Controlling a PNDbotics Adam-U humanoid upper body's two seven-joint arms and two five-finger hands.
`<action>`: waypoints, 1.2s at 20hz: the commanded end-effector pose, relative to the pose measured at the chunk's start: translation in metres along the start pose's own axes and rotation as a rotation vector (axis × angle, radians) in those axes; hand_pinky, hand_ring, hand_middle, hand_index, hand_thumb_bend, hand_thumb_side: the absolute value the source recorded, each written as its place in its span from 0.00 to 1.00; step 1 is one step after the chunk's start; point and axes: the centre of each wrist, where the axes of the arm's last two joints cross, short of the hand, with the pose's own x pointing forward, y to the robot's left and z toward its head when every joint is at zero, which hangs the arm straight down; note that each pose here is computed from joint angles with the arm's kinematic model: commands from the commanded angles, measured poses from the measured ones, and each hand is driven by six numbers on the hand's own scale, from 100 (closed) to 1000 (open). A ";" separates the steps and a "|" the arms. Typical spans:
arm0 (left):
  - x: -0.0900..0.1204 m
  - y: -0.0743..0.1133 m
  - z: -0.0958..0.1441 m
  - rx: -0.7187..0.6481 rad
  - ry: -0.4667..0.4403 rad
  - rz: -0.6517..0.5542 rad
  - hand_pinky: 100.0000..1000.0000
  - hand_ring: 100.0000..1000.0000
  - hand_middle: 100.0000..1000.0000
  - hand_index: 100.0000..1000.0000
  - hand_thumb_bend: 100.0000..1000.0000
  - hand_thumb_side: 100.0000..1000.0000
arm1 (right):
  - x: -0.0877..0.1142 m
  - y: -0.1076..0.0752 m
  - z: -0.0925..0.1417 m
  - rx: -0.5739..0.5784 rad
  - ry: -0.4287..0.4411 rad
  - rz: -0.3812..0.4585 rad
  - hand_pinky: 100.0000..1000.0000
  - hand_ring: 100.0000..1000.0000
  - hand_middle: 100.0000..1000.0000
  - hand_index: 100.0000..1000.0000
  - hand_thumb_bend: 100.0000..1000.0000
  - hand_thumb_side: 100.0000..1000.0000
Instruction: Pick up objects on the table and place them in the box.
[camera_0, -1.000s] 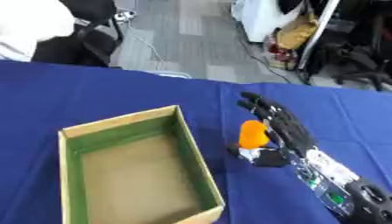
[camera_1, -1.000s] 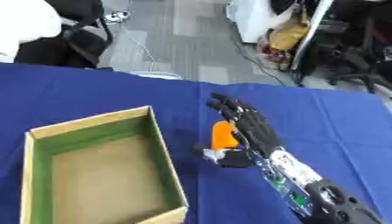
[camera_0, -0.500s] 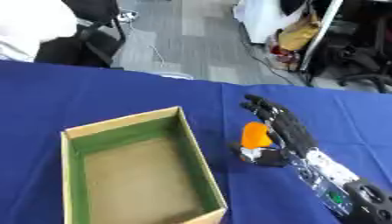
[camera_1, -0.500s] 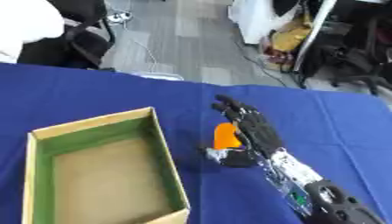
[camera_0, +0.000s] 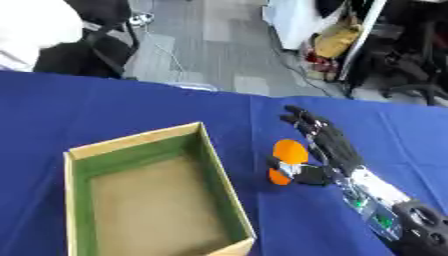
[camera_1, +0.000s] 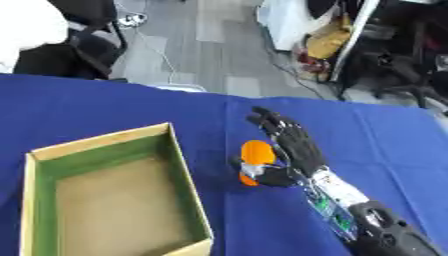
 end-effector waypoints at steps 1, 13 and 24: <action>0.005 0.003 -0.007 -0.009 -0.033 -0.009 0.98 0.84 0.86 0.78 0.09 0.85 | -0.007 -0.013 -0.008 -0.031 -0.010 0.025 0.73 0.80 0.90 0.89 0.58 1.00; 0.005 0.001 -0.011 -0.010 -0.043 0.004 0.98 0.84 0.86 0.78 0.09 0.85 | -0.002 -0.009 -0.014 -0.022 -0.032 0.022 0.74 0.81 0.90 0.89 0.57 1.00; 0.005 0.000 -0.013 -0.014 -0.050 0.010 0.98 0.84 0.86 0.78 0.09 0.85 | -0.005 -0.003 -0.013 0.008 -0.050 0.081 0.76 0.81 0.89 0.88 0.56 1.00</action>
